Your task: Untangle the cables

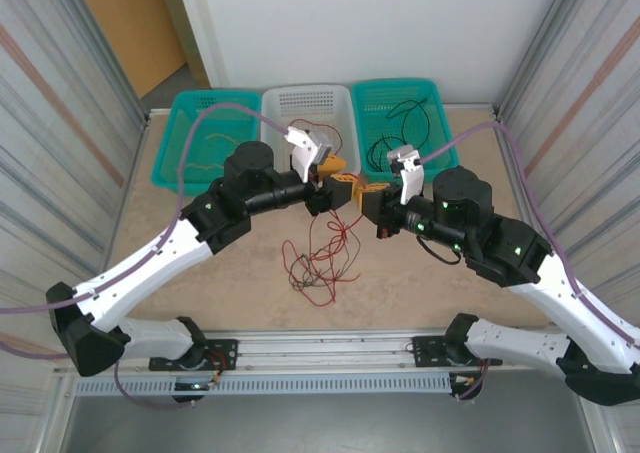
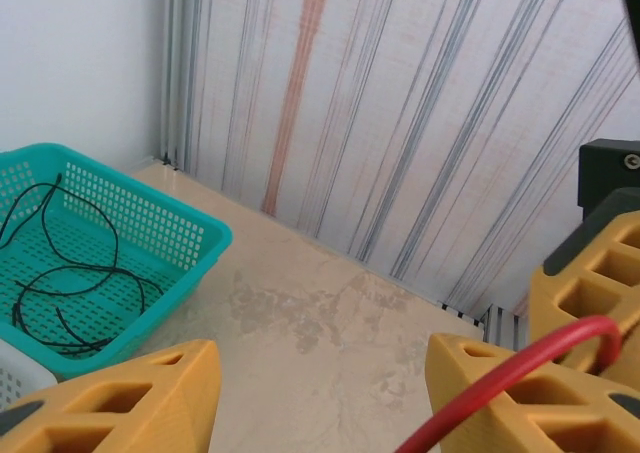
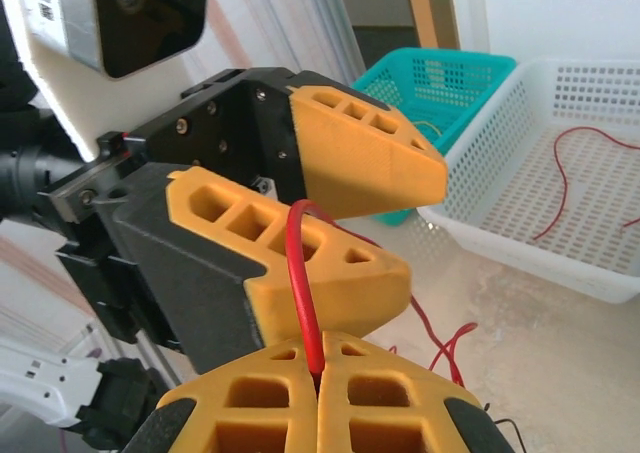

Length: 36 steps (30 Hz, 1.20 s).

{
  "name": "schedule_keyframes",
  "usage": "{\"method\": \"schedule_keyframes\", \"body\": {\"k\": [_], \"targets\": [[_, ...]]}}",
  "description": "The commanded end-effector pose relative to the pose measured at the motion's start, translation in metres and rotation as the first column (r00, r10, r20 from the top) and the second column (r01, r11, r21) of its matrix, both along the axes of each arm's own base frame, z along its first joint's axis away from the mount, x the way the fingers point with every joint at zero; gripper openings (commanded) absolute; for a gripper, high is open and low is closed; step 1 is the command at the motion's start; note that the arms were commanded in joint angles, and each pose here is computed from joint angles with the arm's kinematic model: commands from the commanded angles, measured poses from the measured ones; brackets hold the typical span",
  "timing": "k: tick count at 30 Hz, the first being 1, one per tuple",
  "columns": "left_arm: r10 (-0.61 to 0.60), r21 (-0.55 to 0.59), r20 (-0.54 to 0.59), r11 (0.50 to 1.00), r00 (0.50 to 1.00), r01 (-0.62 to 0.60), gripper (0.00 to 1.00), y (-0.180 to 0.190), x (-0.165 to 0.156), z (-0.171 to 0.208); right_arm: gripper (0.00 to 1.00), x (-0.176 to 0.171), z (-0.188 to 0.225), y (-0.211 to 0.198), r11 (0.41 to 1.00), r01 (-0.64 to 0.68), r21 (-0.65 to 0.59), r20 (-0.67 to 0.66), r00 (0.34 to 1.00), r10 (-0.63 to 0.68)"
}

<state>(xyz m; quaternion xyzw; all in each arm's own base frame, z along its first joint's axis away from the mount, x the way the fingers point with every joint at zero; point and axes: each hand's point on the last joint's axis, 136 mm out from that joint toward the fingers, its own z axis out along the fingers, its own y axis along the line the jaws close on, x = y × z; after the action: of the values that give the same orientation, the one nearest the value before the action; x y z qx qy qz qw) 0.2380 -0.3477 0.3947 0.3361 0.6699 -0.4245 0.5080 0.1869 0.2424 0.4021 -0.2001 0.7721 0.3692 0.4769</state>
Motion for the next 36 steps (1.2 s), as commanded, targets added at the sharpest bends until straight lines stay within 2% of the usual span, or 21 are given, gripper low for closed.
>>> {"method": "schedule_keyframes", "body": {"k": [1,5,9,11,12,13,17,21,25,29,32,36], "targets": [[-0.004,-0.055,0.062,0.998,0.998,0.008,0.53,0.001,-0.002,0.027,0.0,-0.003,0.01,0.005,0.998,-0.035,0.047,0.027,0.999,0.034],[-0.039,-0.054,0.072,0.998,0.997,0.043,0.25,-0.001,-0.007,0.029,0.0,-0.007,0.016,0.007,0.995,-0.06,0.077,0.028,0.998,0.058],[-0.051,-0.062,0.086,0.996,0.995,0.057,0.05,0.0,-0.011,0.034,0.0,-0.005,0.015,0.009,0.995,-0.054,0.083,0.021,0.998,0.052],[-0.046,-0.067,0.089,0.996,0.995,0.052,0.0,0.001,-0.011,0.036,0.0,-0.005,0.012,0.009,0.995,-0.051,0.083,0.014,0.999,0.05],[-0.041,-0.071,0.09,0.996,0.995,0.047,0.0,0.002,-0.011,0.037,0.04,-0.004,0.01,0.009,0.996,-0.046,0.081,0.009,0.999,0.045],[-0.028,-0.076,0.09,0.997,0.996,0.035,0.0,0.004,-0.01,0.039,0.12,-0.001,0.006,0.008,0.997,-0.03,0.074,0.005,1.0,0.03],[0.019,-0.124,0.093,0.992,0.996,-0.008,0.0,0.014,-0.01,0.062,0.59,0.017,-0.025,-0.001,0.995,0.094,0.019,-0.031,0.995,-0.093],[0.018,-0.186,0.103,0.983,0.995,0.002,0.0,0.022,-0.019,0.097,0.75,0.032,-0.057,0.005,0.99,0.14,0.032,-0.092,0.986,-0.137],[0.017,-0.236,0.121,0.972,0.992,0.012,0.0,0.03,-0.027,0.124,0.72,0.052,-0.096,0.002,0.976,0.219,0.005,-0.161,0.963,-0.216],[0.033,-0.265,0.154,0.964,0.987,0.009,0.0,0.041,-0.035,0.14,0.6,0.066,-0.146,-0.014,0.959,0.285,-0.005,-0.277,0.921,-0.275],[0.066,-0.265,0.177,0.964,0.982,-0.017,0.0,0.049,-0.035,0.145,0.59,0.063,-0.175,-0.024,0.95,0.313,-0.005,-0.331,0.896,-0.297],[0.116,-0.266,0.216,0.962,0.97,-0.056,0.0,0.06,-0.034,0.155,0.57,0.059,-0.211,-0.036,0.935,0.346,-0.074,-0.372,0.86,-0.348]]}}
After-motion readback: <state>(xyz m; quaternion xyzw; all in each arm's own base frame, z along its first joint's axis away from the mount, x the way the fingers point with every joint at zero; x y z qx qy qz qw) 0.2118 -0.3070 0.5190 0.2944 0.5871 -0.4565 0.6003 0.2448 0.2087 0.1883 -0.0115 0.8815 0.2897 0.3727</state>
